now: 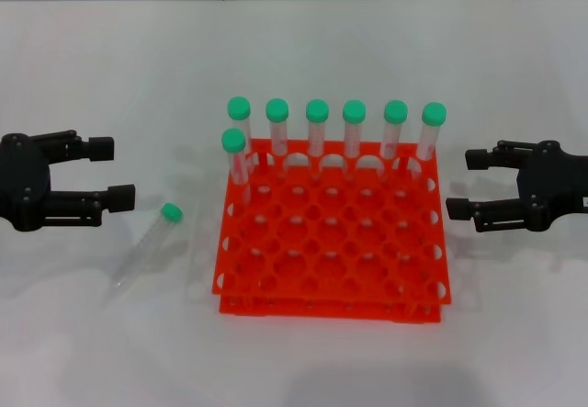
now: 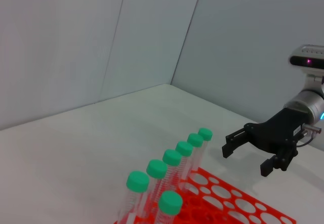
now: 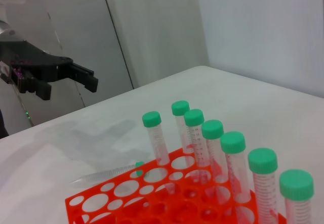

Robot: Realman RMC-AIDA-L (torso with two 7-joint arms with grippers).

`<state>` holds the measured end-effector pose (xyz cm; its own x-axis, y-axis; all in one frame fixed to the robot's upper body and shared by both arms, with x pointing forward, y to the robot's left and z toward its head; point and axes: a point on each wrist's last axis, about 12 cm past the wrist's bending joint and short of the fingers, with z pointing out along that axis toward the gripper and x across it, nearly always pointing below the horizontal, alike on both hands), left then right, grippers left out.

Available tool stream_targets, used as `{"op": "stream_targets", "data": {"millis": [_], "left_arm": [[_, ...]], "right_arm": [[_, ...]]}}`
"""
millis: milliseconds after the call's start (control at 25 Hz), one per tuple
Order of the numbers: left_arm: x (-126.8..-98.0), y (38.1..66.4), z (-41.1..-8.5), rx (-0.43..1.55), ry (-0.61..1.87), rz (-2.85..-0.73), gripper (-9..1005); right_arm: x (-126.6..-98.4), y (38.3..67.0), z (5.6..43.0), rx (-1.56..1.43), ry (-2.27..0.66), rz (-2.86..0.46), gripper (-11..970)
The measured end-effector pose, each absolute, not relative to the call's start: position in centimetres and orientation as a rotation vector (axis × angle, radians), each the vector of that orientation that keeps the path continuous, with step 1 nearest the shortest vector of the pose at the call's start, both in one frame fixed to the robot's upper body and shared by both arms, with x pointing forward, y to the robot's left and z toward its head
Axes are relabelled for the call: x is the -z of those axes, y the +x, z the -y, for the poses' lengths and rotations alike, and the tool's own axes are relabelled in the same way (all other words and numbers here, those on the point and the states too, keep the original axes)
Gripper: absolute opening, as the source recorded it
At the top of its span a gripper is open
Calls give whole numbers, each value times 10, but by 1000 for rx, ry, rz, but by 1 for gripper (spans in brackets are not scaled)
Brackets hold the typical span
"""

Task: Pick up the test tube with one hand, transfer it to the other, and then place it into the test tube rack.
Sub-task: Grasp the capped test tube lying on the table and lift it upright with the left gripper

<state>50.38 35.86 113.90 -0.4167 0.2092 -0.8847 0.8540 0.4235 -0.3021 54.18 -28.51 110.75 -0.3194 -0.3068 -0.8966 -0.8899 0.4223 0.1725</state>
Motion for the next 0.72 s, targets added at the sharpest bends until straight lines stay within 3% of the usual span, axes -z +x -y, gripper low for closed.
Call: {"op": "stream_targets", "data": {"millis": [720], "left_arm": [[-1140, 505, -358, 1011, 908, -1870, 857]], "right_arm": [[-1108, 542, 285, -881, -1025, -1840, 860]]}}
